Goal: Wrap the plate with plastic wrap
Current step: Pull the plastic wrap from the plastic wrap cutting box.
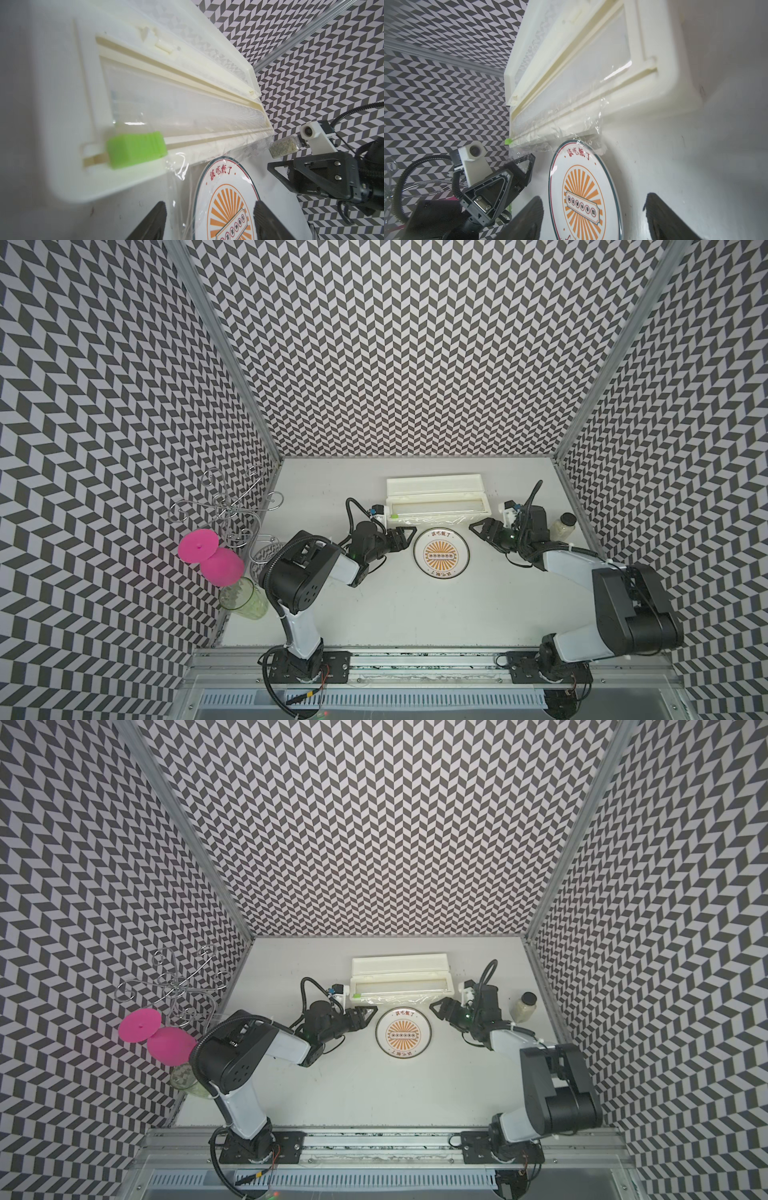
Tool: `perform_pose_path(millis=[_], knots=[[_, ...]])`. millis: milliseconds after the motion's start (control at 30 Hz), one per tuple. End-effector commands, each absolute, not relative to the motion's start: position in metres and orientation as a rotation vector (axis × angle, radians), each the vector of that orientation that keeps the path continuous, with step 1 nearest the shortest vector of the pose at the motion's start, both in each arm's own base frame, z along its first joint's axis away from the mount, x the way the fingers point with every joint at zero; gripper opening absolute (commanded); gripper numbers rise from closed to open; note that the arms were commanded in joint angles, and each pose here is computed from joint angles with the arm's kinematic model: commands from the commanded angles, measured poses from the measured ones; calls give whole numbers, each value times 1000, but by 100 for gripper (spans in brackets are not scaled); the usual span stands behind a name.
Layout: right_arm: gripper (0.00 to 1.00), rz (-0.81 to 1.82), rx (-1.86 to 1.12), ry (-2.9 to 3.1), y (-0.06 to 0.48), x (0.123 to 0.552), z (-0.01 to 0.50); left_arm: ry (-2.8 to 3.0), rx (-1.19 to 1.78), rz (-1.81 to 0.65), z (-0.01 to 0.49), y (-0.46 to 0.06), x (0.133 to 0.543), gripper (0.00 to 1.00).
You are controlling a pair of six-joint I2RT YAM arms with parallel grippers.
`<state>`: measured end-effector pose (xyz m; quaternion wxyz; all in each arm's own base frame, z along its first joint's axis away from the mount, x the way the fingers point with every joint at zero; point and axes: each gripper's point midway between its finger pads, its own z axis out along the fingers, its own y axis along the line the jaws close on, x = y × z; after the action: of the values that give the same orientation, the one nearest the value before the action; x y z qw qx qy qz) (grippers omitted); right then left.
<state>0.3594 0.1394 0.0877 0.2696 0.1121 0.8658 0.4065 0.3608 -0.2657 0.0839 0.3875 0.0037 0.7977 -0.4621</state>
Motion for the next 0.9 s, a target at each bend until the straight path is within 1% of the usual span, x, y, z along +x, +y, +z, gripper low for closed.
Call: perform_pose_path(millis=[0,167,267,367,467,567,633,733,800,867], knots=[[79,1163,179,2189,152,389,115,1953,28,-1214,100,-271,366,66],[80,1162,177,2187,155,406,99,1960,11,-1204,96,-266,366,60],[78,1195,156,2166,163,411,96,1961,0,-1207,94,-264,366,54],[76,1207,153,2166,171,413,90,1959,-7,-1223,92,-263,369,46],[72,1227,172,2143,171,412,88,1954,-21,-1233,92,-261,372,41],[61,1254,171,2110,172,411,90,1951,-28,-1234,92,-260,374,37],[48,1259,166,2096,173,412,91,1946,-29,-1242,94,-260,375,30],[32,1252,173,2090,171,410,92,1939,-42,-1256,97,-258,375,24],[19,1256,174,2091,170,406,95,1931,-50,-1274,101,-258,375,13],[13,1269,185,2071,168,403,104,1917,-66,-1306,108,-257,375,7]])
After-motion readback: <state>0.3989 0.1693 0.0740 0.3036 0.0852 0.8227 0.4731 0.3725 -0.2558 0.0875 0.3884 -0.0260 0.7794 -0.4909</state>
